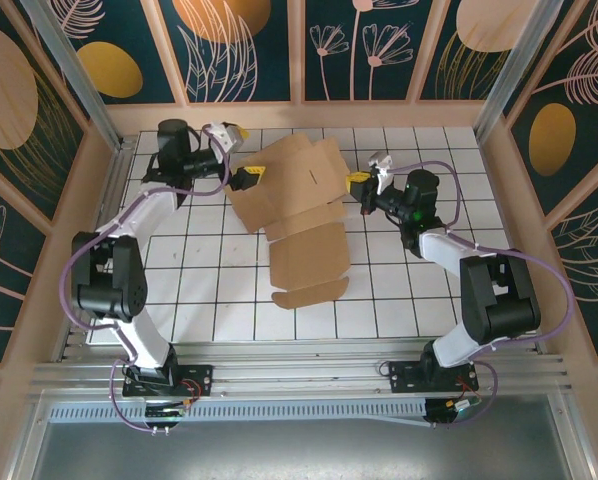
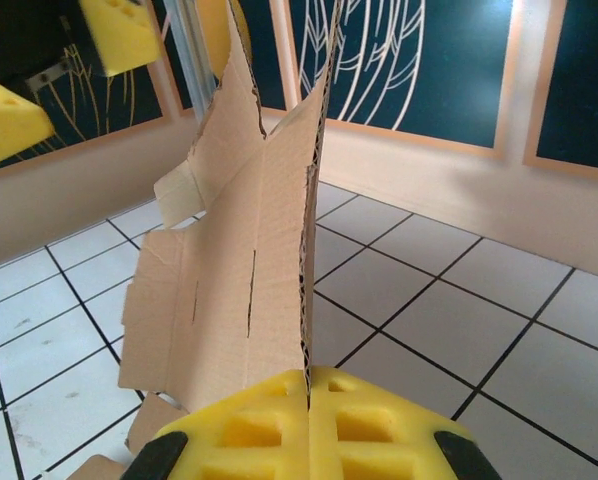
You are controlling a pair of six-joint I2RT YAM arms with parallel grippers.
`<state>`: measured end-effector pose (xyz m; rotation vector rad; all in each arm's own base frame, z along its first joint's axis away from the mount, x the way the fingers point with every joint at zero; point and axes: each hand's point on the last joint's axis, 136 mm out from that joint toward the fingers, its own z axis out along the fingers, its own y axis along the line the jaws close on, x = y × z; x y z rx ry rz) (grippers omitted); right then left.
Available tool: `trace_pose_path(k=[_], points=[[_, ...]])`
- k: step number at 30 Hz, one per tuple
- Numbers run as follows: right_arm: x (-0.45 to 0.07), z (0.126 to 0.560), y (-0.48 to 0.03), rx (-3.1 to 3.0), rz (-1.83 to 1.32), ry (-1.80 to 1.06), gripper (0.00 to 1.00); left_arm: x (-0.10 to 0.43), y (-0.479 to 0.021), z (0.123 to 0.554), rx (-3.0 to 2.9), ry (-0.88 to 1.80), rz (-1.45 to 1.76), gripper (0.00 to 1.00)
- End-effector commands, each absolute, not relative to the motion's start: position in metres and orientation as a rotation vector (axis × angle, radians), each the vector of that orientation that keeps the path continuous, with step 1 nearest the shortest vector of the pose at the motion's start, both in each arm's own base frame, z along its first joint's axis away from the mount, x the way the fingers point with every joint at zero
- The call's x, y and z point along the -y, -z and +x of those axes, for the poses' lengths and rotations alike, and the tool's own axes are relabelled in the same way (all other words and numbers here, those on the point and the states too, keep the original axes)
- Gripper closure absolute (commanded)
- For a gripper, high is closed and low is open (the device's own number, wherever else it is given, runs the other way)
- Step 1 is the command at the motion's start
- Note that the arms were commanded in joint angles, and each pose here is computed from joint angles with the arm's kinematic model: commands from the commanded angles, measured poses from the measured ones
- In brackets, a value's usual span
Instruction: Fold the paper box
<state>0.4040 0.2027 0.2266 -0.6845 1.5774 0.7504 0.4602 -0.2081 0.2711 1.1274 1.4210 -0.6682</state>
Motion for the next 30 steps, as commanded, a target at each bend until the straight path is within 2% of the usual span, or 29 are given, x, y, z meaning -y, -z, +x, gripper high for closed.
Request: trace_pose_path(k=[1,8,10,17,23,25,27,30], points=[[-0.214,0.394,-0.249,-1.477,-0.761,-0.766,1.0,0.218,-0.267,0.462,-1.344,0.705,1.258,0.01],[-0.221,0.392,-0.254,-1.47,-0.791,-0.778,1.0,0.224,-0.234,0.49,-1.454,0.762,1.259,0.01],[-0.22,0.394,-0.256,-1.469,-0.782,-0.768,1.0,0.227,-0.227,0.489,-1.476,0.791,1.262,0.06],[-0.217,0.402,-0.248,-1.504,-0.754,-0.731,1.0,0.221,-0.205,0.483,-1.568,0.758,1.229,0.48],[-0.215,0.411,-0.246,-1.531,-0.685,-0.693,1.0,0.227,-0.213,0.477,-1.57,0.698,1.24,0.83],[-0.215,0.412,-0.247,-1.544,-0.664,-0.691,0.91,0.233,-0.217,0.479,-1.582,0.61,1.246,0.91],[-0.217,0.409,-0.252,-1.552,-0.642,-0.722,0.73,0.236,-0.222,0.484,-1.581,0.48,1.254,0.97],[-0.21,0.41,-0.266,-1.598,-0.489,-0.789,0.48,0.239,-0.229,0.491,-1.561,0.252,1.258,1.0]])
